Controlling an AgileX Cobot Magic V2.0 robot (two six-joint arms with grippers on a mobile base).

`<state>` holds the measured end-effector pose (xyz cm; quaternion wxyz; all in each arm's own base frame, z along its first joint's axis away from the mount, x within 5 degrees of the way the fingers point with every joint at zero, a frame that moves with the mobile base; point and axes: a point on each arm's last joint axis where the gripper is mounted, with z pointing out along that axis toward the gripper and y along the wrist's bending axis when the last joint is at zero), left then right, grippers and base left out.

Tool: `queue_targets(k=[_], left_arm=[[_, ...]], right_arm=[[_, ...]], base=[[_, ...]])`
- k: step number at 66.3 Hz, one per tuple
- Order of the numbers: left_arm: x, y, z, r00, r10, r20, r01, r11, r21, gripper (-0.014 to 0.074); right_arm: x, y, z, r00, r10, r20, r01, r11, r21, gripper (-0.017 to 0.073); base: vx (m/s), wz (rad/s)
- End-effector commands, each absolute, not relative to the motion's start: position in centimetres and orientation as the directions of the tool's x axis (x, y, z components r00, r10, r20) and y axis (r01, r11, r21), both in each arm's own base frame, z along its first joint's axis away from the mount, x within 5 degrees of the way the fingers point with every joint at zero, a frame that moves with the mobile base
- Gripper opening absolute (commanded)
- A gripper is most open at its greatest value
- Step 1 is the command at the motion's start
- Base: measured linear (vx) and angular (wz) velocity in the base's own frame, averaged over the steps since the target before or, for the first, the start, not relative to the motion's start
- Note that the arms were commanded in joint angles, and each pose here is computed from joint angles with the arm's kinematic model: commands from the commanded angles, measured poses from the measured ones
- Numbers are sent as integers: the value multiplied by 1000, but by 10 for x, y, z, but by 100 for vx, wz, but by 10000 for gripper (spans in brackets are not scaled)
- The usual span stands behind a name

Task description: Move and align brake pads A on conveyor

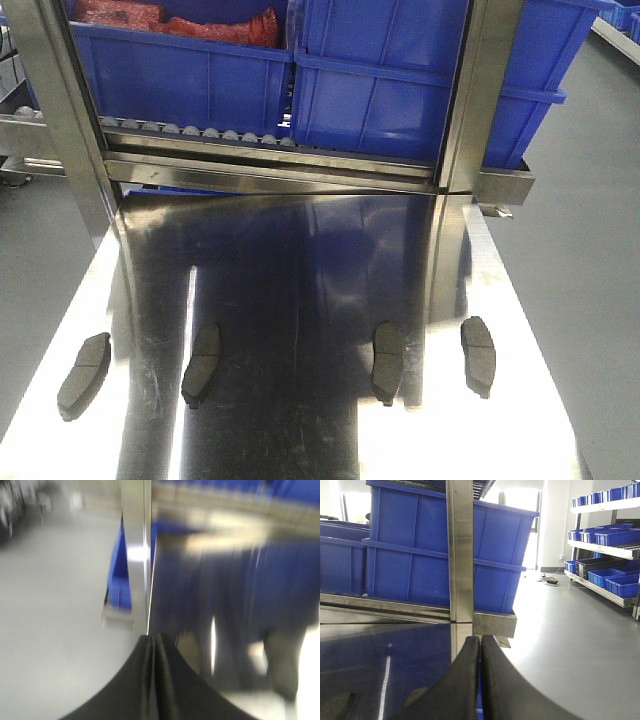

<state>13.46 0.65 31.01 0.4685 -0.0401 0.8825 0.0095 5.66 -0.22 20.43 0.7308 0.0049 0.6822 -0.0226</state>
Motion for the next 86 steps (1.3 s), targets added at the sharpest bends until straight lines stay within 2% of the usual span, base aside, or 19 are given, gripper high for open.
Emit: queue_targets(k=[1, 26, 35, 44, 57, 64, 70, 80, 86], left_arm=[[146, 7, 313, -576, -69, -814, -82, 996, -27, -6], [153, 7, 309, -590, -81, -803, -86, 996, -38, -2], [153, 7, 309, -594, -80, -801, -86, 996, -36, 32], [152, 7, 308, -605, -78, -793, -85, 996, -33, 128], [151, 6, 307, -613, -92, -785, -85, 995, -50, 358], [151, 5, 307, -621, -91, -779, -82, 995, -51, 448], [151, 5, 306, -620, -97, -778, -85, 995, -57, 481], [150, 1, 306, -624, -159, -765, -92, 987, -129, 481], [151, 2, 307, -615, -158, -772, -91, 987, -130, 482]], right_arm=[[56, -1, 207, 139, -39, -990, 32, 999, -34, -12], [56, -1, 207, 139, -39, -990, 32, 999, -34, -12], [56, -1, 207, 139, -39, -990, 32, 999, -34, -12], [56, -1, 207, 139, -39, -990, 32, 999, -34, -12], [56, -1, 207, 139, -39, -990, 32, 999, -34, -12], [56, -1, 207, 139, -39, -990, 32, 999, -34, -12], [56, -1, 207, 139, -39, -990, 32, 999, -34, -12], [55, -1, 207, 140, -39, -989, 32, 999, -34, -12], [55, -1, 207, 140, -39, -989, 32, 999, -34, -12]], base=[[0, 0], [0, 0], [0, 0], [0, 0], [0, 0], [0, 0], [0, 0], [0, 0], [0, 0]])
